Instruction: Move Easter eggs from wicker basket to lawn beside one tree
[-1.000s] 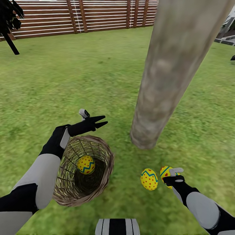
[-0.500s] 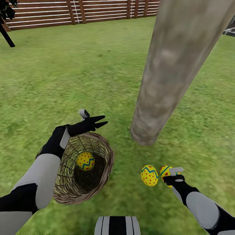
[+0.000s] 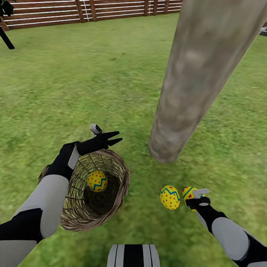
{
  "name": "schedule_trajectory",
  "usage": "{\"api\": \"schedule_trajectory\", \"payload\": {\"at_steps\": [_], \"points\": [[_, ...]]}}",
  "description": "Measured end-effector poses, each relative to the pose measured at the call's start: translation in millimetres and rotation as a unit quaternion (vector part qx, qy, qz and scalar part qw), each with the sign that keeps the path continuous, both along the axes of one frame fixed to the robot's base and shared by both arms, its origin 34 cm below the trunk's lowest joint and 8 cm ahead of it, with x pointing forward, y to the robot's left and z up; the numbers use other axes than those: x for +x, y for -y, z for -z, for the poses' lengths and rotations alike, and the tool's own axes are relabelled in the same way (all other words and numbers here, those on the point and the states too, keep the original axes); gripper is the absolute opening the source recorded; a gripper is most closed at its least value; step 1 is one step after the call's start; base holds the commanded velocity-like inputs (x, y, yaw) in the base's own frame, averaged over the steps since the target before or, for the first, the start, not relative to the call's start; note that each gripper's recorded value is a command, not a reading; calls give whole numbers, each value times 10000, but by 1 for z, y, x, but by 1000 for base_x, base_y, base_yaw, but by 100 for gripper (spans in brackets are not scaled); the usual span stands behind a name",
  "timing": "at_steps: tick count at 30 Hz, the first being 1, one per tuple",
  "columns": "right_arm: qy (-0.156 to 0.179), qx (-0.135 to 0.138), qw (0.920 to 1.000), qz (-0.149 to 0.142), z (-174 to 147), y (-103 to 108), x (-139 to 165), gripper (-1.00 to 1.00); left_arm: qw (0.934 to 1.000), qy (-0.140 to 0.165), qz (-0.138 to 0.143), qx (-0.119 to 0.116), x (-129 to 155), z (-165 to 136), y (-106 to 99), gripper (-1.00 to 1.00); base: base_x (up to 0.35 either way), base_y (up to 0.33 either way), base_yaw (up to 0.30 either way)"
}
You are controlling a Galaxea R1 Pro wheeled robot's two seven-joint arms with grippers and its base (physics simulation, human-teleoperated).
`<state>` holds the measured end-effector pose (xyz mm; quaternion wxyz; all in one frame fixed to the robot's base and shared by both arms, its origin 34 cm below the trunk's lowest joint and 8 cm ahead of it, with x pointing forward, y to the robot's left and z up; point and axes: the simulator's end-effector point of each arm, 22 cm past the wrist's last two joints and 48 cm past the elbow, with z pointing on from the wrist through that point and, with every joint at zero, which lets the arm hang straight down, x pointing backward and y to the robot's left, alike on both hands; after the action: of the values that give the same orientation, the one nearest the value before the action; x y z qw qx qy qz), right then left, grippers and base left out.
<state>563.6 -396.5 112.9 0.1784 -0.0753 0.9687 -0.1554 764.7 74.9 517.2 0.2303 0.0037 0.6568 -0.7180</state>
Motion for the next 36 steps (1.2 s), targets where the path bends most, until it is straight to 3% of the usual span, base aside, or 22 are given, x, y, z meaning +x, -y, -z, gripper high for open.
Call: {"api": "schedule_trajectory", "payload": {"at_steps": [12, 31, 36], "points": [[-87, 31, 9999, 52, 0, -1, -5, 100, 10000, 69, -1, 19, 0, -6, -1, 100, 0, 0, 0], [325, 71, 9994, 96, -40, 0, 24, 100, 9989, 474, 22, 43, -4, -61, 1, 100, 0, 0, 0], [623, 30, 9980, 141, -64, 13, 49, 100, 9983, 578, 45, 33, -7, -76, 5, 100, 0, 0, 0]]}}
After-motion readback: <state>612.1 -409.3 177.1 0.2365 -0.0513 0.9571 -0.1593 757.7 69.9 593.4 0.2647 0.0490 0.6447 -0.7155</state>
